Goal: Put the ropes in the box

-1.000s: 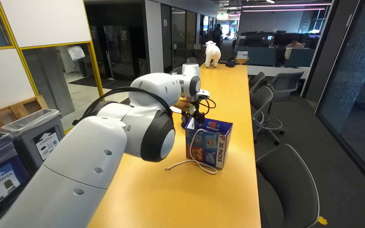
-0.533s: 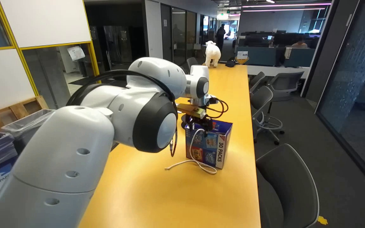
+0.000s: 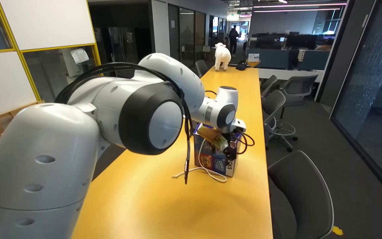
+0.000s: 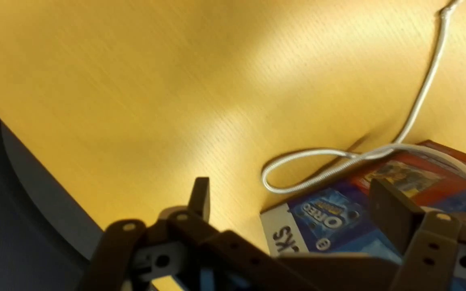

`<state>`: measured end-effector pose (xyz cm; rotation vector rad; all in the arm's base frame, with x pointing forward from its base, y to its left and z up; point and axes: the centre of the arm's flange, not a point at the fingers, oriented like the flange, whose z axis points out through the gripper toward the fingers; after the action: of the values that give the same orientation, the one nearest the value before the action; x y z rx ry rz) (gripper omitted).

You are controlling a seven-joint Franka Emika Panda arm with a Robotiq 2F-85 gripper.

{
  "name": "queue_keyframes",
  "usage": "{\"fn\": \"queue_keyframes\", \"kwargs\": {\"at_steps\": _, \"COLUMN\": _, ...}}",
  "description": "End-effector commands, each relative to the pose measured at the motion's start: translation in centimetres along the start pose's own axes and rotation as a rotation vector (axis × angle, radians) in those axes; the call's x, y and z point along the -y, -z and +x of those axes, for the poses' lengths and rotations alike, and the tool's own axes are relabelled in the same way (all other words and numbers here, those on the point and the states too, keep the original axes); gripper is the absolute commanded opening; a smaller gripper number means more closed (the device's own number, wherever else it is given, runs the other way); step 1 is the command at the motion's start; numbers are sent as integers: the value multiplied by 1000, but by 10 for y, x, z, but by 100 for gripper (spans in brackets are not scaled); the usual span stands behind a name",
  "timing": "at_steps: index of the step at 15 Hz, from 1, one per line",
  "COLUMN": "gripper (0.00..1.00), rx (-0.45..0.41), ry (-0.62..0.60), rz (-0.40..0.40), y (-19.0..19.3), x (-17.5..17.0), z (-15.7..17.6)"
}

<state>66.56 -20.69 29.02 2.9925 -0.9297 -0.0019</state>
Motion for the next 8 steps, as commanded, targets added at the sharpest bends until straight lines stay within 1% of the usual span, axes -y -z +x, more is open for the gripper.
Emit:
{"fn": "queue_keyframes", "kwargs": {"at_steps": 1, "gripper": 100, "rx": 46, "ry": -61, "rz": 47, "y": -44, "x": -15, "z": -34}}
{"fn": "queue_keyframes", "kwargs": {"at_steps": 3, "gripper": 100, "rx": 51, "ry": -83, "rz": 53, "y": -65, "x": -11, "z": -41}}
{"fn": "queue_keyframes", "kwargs": {"at_steps": 5, "gripper": 100, "rx": 26, "ry": -123, "rz": 57, "y": -80, "x": -3, "z": -39}}
{"fn": "queue_keyframes", "kwargs": {"at_steps": 8, "gripper": 100, "rx": -40, "ry": -213, "rz": 64, "y": -93, "x": 10, "z": -26}}
